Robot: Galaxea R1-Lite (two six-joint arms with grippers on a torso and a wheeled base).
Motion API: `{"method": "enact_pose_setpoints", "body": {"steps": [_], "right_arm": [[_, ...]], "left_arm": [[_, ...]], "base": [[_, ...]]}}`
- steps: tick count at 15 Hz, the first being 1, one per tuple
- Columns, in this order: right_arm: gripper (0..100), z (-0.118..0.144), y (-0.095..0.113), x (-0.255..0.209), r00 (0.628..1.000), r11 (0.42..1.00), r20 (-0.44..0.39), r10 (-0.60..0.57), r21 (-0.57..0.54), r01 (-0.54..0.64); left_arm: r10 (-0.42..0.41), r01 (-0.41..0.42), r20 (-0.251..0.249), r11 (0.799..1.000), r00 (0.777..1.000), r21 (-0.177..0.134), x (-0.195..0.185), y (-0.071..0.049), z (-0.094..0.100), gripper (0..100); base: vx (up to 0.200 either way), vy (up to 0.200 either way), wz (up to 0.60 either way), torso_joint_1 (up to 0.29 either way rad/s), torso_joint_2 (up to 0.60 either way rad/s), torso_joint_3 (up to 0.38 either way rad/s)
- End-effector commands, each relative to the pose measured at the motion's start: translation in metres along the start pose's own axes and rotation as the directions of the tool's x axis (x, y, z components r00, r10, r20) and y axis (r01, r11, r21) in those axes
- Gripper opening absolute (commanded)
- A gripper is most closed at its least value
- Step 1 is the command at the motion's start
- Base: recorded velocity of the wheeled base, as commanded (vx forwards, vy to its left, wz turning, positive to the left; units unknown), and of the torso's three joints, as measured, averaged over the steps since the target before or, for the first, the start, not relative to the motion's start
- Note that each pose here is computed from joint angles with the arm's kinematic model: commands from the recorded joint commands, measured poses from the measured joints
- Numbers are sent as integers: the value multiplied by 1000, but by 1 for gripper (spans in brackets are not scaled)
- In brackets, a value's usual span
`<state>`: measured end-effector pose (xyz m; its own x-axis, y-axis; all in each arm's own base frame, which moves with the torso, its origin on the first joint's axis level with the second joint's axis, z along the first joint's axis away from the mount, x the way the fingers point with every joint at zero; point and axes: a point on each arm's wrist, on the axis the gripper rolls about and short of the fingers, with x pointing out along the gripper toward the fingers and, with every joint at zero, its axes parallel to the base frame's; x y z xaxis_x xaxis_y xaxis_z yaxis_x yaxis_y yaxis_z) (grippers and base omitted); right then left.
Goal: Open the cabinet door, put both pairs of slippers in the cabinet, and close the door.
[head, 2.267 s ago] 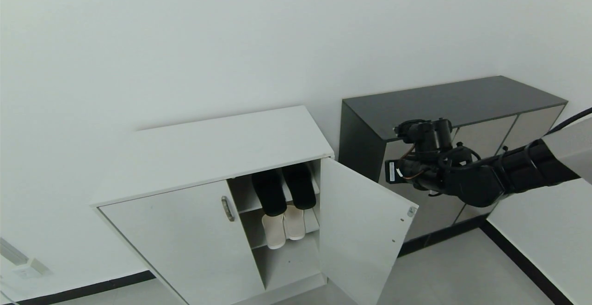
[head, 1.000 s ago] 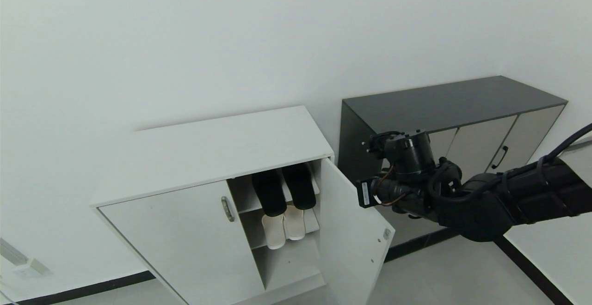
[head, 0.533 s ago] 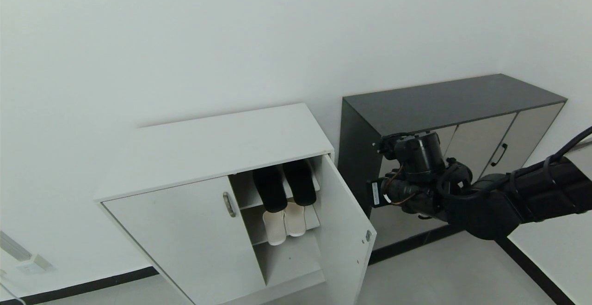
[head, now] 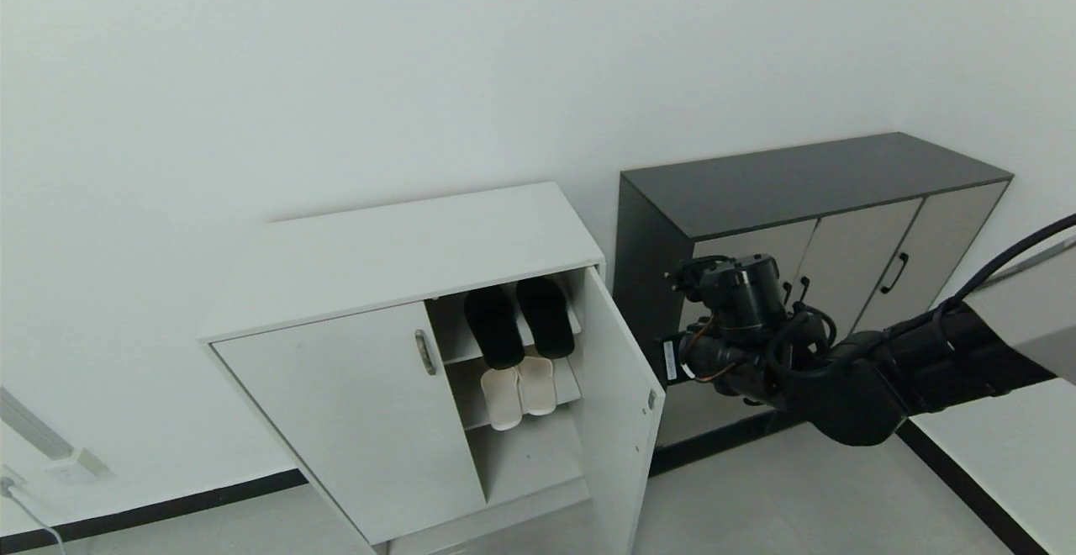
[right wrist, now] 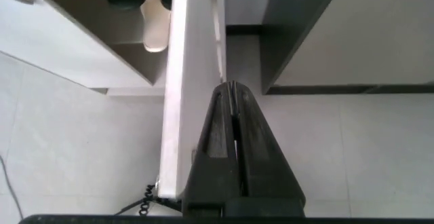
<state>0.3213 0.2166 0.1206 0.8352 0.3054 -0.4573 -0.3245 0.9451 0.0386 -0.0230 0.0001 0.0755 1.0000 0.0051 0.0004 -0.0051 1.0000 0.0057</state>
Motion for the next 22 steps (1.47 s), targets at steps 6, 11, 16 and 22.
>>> {"method": "enact_pose_setpoints", "body": {"steps": [6, 11, 16, 22], "right_arm": [[0, -17, 18, 18, 999, 999, -40, 32, -19, -33], [0, -6, 54, -13, 966, 966, -6, 258, 21, -258], [0, -9, 51, -16, 962, 964, 53, 268, -16, -267], [0, -12, 51, -17, 959, 961, 72, 274, -47, -271]], "left_arm": [[1, -1, -2, 1000, 1000, 0, 0, 0, 0, 0], [1, -1, 0, 1000, 1000, -1, 0, 0, 0, 0], [-1, 1, 0, 1000, 1000, 0, 0, 0, 0, 0], [-1, 1, -2, 1000, 1000, 0, 0, 0, 0, 0]], "base": [[0, 0, 0, 0, 0, 0], [0, 0, 0, 0, 0, 0], [0, 0, 0, 0, 0, 0], [0, 0, 300, 1, 2, 1]]}}
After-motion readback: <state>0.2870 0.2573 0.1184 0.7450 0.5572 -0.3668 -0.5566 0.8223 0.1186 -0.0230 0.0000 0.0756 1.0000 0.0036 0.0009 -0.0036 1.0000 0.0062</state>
